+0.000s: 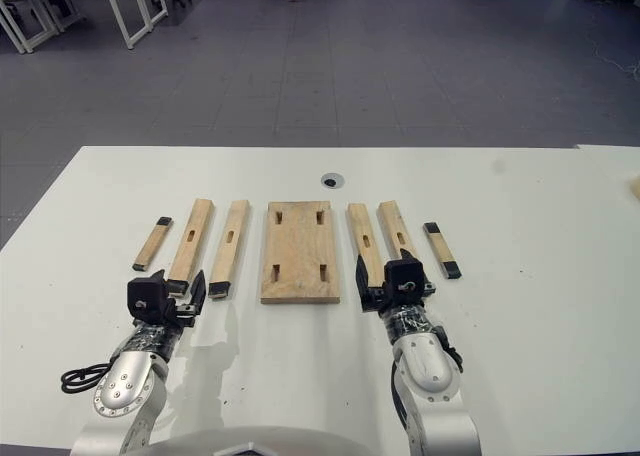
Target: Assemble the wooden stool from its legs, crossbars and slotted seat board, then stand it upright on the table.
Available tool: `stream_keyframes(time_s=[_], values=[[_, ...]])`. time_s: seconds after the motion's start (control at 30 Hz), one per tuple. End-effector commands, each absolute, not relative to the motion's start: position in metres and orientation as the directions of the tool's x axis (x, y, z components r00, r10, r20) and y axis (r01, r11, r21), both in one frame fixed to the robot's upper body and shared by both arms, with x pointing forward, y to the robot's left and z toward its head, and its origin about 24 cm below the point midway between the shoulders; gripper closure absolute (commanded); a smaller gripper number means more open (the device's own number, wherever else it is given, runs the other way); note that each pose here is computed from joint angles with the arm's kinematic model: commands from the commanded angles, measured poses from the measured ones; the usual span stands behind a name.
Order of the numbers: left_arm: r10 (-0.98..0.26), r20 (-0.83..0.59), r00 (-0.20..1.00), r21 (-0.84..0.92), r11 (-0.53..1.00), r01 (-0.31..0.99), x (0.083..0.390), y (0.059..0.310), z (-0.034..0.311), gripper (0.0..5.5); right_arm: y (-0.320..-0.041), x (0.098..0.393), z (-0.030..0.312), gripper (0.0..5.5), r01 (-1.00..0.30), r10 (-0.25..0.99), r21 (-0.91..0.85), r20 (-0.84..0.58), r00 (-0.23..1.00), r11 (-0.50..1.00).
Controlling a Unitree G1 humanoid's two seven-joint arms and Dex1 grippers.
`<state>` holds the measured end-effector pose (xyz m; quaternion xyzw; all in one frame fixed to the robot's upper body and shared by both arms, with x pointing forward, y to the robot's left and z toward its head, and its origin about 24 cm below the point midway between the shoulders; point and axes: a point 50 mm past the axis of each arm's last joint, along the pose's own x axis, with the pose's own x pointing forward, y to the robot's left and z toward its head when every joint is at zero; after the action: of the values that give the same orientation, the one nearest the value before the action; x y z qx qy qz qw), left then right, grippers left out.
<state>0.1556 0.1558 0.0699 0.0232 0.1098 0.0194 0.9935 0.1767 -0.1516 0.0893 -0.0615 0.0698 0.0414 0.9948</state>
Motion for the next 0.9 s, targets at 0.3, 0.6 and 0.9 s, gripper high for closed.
stream_keyframes(time_s=[0.3, 0.6, 0.9], values=[[0.092, -0.223, 0.97, 0.066, 0.995, -0.079, 0.152, 0.155, 0.072, 2.09, -0.246, 0.254, 0.1, 1.8, -0.197, 0.16, -0.135, -0.241, 0.957, 0.971], [0.084, -0.211, 0.974, 0.087, 0.994, -0.066, 0.159, 0.155, 0.074, 2.09, -0.307, 0.266, 0.065, 1.8, -0.157, 0.103, -0.119, -0.37, 0.923, 0.98], [0.069, -0.202, 0.977, 0.104, 0.993, -0.048, 0.166, 0.156, 0.074, 2.09, -0.314, 0.241, 0.004, 1.8, -0.163, 0.085, -0.102, -0.529, 0.844, 0.981]])
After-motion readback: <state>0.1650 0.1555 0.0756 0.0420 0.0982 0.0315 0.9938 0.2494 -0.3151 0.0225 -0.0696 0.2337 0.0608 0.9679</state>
